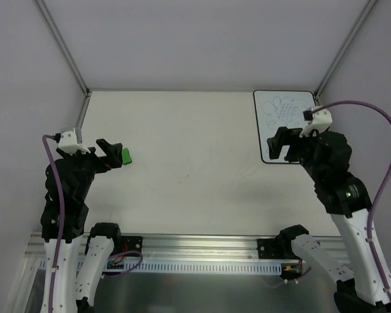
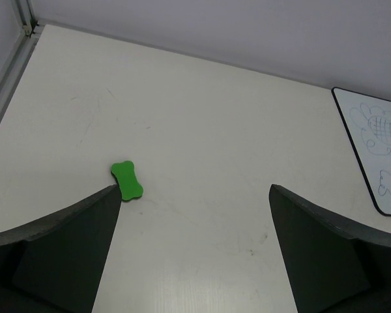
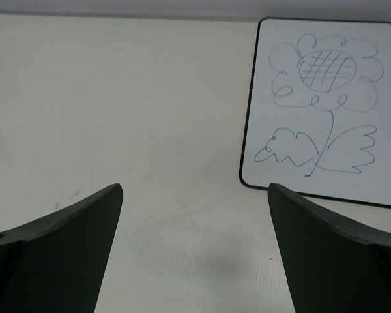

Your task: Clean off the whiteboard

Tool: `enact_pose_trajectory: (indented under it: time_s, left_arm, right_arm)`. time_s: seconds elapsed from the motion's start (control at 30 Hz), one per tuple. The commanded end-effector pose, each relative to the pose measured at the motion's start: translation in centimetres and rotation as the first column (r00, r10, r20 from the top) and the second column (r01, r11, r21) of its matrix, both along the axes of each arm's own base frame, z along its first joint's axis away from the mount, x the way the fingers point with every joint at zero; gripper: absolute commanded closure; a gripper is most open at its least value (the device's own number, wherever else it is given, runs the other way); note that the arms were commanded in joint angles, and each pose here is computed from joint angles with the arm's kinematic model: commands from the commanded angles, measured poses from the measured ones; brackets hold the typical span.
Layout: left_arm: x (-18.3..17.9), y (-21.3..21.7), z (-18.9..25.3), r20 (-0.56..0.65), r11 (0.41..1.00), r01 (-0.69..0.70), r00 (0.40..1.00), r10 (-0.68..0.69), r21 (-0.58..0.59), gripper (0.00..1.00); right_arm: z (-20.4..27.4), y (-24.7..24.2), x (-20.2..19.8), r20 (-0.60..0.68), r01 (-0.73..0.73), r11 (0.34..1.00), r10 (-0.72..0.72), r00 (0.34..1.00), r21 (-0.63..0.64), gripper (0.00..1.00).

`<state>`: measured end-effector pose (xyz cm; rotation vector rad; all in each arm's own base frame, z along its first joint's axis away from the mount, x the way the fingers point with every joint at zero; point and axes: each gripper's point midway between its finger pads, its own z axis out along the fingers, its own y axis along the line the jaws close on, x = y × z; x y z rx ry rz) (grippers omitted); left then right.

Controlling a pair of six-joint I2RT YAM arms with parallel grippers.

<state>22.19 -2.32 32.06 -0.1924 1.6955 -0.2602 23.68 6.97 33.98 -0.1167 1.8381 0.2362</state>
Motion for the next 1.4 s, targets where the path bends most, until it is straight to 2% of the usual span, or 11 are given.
enact_pose_trajectory:
  time_s: [0.0,0.13,0.27,0.37,0.4,0.53,0.7,0.93,1.13,1.2,1.37]
  left_arm:
    - [0.7,0.1,-1.7,-0.046,0.999,-0.022,0.999,0.021,-0.03,0.01]
    - [1.2,0.0,-3.4,-0.097,0.998,-0.032,0.995,0.026,-0.056,0.01]
    - [1.9,0.3,-5.4,-0.16,0.997,-0.055,0.986,0.045,-0.06,0.01]
    - [2.4,0.8,-7.1,-0.21,0.996,-0.084,0.975,0.073,-0.042,0.01]
    - [2.5,0.8,-7.6,-0.222,0.996,-0.086,0.972,0.075,-0.04,0.01]
    - [2.7,1.1,-9.6,-0.274,0.995,-0.095,0.958,0.087,-0.017,0.01]
    - [2.6,1.2,-10.0,-0.279,0.995,-0.097,0.956,0.091,-0.009,0.01]
    - [2.5,1.5,-10.1,-0.276,0.994,-0.111,0.955,0.105,-0.009,0.01]
    - [2.5,1.5,-10.1,-0.278,0.994,-0.109,0.955,0.101,-0.013,0.01]
    - [2.5,1.4,-10.2,-0.28,0.994,-0.108,0.955,0.1,-0.014,0.01]
    - [2.4,1.5,-10.1,-0.275,0.994,-0.109,0.956,0.101,-0.014,0.01]
  right_arm:
    - [-2.2,1.0,2.7,-0.093,0.017,1.0,-0.015,0.996,0.014,0.01]
    - [-8.8,1.7,7.8,-0.284,0.068,0.995,-0.086,0.955,-0.073,0.01]
    - [-14.4,1.6,11.8,-0.424,0.127,0.989,-0.146,0.894,-0.073,0.02]
    - [-16.8,1.4,14.2,-0.474,0.153,0.986,-0.167,0.864,-0.07,0.02]
    - [-19.1,1.4,15.0,-0.521,0.151,0.983,-0.181,0.834,-0.1,0.04]
    - [-22.2,0.6,17.6,-0.561,0.202,0.965,-0.263,0.785,-0.17,0.06]
    - [-25.5,0.3,20.3,-0.628,0.25,0.958,-0.28,0.726,-0.137,0.12]
    - [-29.2,1.5,21.8,-0.699,0.219,0.971,-0.225,0.679,-0.101,0.23]
    - [-31.5,2.4,21.2,-0.758,0.234,0.969,-0.208,0.619,-0.076,0.31]
    - [-31.6,2.4,21.1,-0.76,0.229,0.97,-0.209,0.615,-0.082,0.37]
    - [-31.5,4.8,19.7,-0.791,0.168,0.984,-0.148,0.594,-0.058,0.61]
